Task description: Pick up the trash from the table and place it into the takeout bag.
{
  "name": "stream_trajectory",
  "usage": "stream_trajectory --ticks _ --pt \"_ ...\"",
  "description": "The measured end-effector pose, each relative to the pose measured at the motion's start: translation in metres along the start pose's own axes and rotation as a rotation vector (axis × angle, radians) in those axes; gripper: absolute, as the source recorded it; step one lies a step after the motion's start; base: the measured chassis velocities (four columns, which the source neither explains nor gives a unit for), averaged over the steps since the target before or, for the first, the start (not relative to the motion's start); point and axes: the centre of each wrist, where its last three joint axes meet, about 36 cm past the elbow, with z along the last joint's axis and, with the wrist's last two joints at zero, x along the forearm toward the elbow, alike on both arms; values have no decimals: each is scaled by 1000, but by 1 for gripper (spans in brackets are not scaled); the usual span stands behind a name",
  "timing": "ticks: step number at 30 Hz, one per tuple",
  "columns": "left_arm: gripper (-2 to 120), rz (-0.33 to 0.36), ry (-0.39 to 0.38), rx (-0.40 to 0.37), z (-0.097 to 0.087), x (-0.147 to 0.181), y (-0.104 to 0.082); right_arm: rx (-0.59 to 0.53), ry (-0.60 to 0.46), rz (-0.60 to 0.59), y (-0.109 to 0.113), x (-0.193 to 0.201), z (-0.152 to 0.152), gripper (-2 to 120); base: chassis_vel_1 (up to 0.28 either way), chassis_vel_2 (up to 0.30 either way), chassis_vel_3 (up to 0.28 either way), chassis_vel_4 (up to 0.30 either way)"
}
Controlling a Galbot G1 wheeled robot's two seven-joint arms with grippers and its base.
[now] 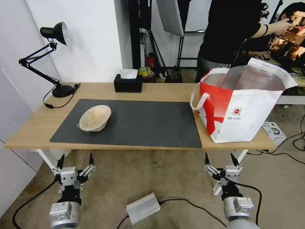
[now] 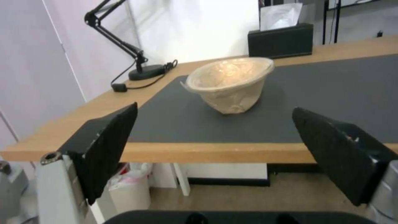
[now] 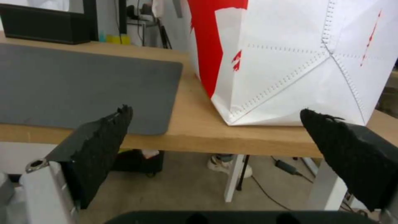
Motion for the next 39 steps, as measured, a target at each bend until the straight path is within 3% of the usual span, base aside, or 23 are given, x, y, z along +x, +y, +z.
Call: stream_trajectory --ticks 28,39 --pt "100 85 -107 -65 -21 -2 13 48 -39 -31 -8 -10 -7 100 0 0 0 0" --pt "100 193 -225 -203 -36 -25 39 64 -60 -51 -10 -18 -15 100 0 0 0 0"
